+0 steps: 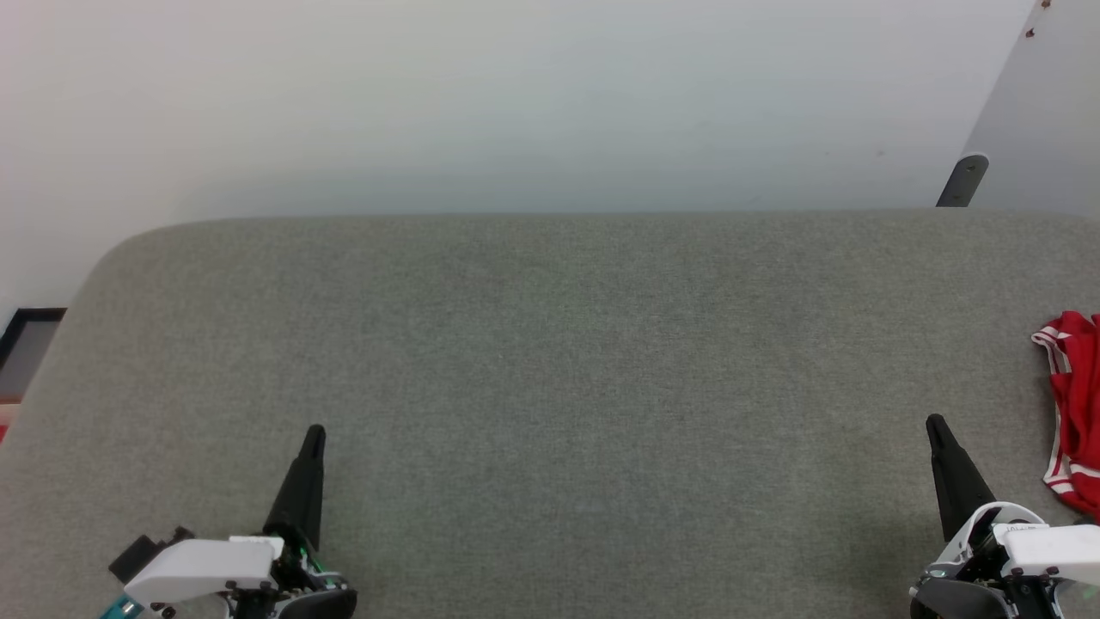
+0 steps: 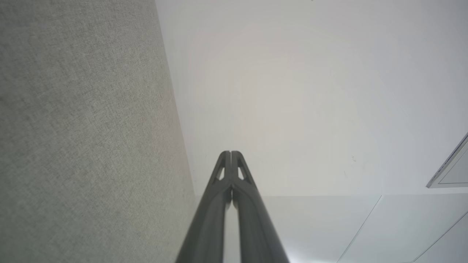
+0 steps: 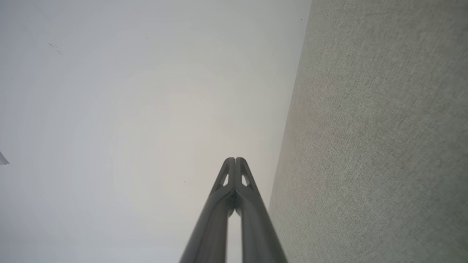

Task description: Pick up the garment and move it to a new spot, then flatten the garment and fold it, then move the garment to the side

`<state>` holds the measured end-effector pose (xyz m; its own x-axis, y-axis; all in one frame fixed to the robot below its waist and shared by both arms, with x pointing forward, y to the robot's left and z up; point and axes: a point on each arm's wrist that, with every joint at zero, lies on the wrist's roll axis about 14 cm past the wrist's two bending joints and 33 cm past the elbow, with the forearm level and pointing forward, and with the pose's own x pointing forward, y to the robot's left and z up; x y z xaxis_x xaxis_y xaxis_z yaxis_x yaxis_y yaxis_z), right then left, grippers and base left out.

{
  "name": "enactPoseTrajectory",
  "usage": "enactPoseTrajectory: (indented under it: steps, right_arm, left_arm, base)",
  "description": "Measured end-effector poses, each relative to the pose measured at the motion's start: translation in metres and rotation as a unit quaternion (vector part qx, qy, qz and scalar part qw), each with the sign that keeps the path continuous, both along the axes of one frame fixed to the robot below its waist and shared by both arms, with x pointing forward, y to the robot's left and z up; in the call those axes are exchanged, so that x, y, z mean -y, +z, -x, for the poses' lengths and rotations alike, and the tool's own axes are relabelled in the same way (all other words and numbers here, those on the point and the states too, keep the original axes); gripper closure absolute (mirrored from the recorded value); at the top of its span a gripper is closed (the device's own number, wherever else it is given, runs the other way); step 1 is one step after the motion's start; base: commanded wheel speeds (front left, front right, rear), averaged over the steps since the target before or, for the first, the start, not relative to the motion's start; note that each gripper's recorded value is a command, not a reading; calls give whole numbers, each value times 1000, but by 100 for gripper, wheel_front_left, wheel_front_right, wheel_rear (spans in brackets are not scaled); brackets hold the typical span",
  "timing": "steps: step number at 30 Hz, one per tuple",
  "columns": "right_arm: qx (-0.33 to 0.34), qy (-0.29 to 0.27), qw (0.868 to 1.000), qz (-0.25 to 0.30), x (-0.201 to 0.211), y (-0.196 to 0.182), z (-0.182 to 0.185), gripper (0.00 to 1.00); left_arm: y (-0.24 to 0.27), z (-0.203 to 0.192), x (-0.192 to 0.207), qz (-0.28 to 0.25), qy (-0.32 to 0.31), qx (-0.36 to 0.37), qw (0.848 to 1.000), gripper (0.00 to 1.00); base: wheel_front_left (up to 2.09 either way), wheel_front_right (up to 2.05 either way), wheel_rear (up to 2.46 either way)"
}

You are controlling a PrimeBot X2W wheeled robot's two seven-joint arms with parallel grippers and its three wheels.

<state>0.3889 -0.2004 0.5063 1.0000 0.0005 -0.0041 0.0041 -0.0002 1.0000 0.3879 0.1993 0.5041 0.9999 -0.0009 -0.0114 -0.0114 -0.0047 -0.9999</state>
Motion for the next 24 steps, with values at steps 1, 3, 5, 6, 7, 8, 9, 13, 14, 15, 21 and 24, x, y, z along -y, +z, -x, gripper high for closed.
enactPoseTrajectory:
  steps: [1,3,5,6,7,8,9,13,14,15,21,24]
  right_arm:
    - [0,0,1000,0,0,0,0,100]
    - [0,0,1000,0,0,0,0,100]
    - [0,0,1000,0,0,0,0,100]
    - [0,0,1000,0,0,0,0,100]
    - [0,0,1000,0,0,0,0,100]
    - [0,0,1000,0,0,0,0,100]
    - [0,0,1000,0,0,0,0,100]
    - [0,0,1000,0,0,0,0,100]
    - [0,0,1000,0,0,0,0,100]
    - [0,0,1000,0,0,0,0,100]
    - [0,0,1000,0,0,0,0,100]
    - [0,0,1000,0,0,0,0,100]
  left_arm:
    - [0,0,0,0,0,0,1000,100]
    - [0,0,0,0,0,0,1000,100]
    - [0,0,0,0,0,0,1000,100]
    - [0,0,0,0,0,0,1000,100]
    - [0,0,0,0,0,0,1000,100]
    - [0,0,0,0,0,0,1000,100]
    - [0,0,0,0,0,0,1000,100]
    - [0,0,0,0,0,0,1000,100]
    - [0,0,0,0,0,0,1000,100]
    - [0,0,0,0,0,0,1000,100]
    - [0,0,0,0,0,0,1000,100]
    - [0,0,0,0,0,0,1000,100]
  base:
    - [0,0,0]
    - [0,0,0]
    - [0,0,0]
    - [0,0,0]
    - [0,0,0]
    - [0,0,0]
    - [0,0,0]
    - [0,0,0]
    - [0,0,0]
    - [0,0,0]
    - [0,0,0]
    - [0,0,0]
